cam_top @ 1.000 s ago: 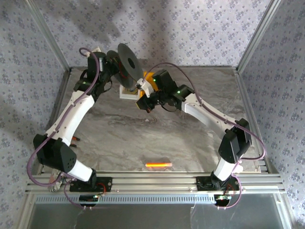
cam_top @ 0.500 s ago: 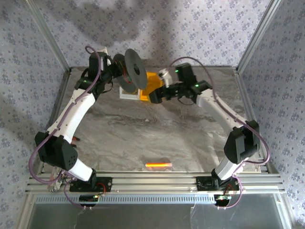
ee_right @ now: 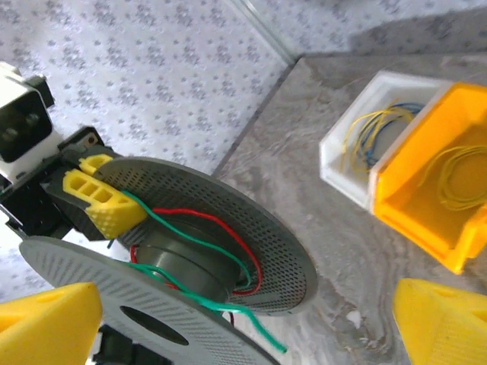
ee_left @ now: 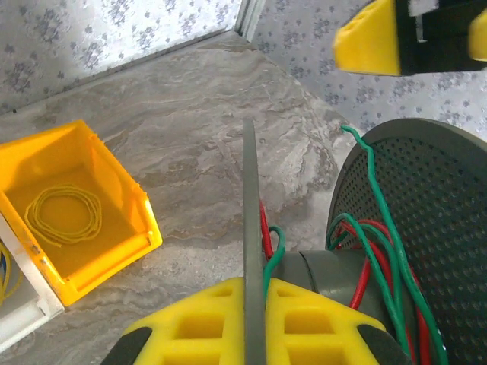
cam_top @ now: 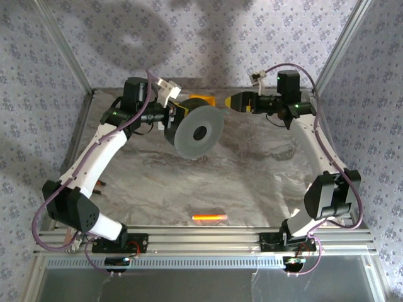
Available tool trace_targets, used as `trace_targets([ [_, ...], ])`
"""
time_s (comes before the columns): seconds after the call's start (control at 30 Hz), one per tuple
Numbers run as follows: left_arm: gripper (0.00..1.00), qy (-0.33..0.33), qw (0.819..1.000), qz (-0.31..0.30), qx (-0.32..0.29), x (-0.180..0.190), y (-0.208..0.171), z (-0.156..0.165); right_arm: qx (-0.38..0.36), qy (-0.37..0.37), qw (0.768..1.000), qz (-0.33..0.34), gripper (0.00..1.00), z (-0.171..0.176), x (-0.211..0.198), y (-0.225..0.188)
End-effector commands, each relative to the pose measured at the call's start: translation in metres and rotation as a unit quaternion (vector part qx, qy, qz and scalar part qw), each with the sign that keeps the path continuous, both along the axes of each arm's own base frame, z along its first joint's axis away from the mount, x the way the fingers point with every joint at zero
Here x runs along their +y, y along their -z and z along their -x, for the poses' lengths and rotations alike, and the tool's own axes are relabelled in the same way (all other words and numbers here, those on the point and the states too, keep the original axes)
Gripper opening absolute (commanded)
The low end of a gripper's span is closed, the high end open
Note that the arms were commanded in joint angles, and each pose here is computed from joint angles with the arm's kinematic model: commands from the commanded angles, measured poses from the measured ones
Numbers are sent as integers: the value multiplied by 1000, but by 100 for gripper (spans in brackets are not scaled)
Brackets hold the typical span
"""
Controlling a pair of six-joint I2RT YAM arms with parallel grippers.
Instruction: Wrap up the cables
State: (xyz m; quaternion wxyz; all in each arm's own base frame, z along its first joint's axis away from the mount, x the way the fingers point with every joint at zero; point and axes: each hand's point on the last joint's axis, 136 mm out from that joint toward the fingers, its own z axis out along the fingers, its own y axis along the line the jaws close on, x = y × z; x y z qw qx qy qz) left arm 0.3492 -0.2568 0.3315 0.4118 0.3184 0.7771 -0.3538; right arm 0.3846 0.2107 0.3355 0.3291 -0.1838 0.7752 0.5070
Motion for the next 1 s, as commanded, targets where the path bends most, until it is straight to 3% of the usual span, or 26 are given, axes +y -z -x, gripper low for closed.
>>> trace_targets([
  [0.0,0,40,997,29,-65,-4,-40,11,16,-69,997,-29,100,21,20,-2],
  [0.03,0,39,997,30,-65,-5,-41,11,20,-76,996,-30,99,23,22,0],
  [0.1,0,39,997,31,-66,-5,-42,10,25,-86,995,-34,87,26,25,3],
  [0.27,0,36,996,33,-70,-5,-47,9,32,-97,994,-40,37,28,27,6],
  [0.53,0,30,996,34,-78,-4,-52,6,40,-101,993,-41,27,30,28,11],
  [0.8,0,28,995,42,-87,-3,-60,6,52,-94,993,-39,0,28,23,21],
  [0.9,0,28,995,43,-88,-3,-62,7,54,-86,994,-38,0,25,20,24],
  [0.93,0,29,995,43,-88,-3,-62,7,55,-86,994,-39,6,24,19,24],
  [0.97,0,29,995,43,-88,-2,-62,7,57,-85,994,-40,23,24,18,25],
])
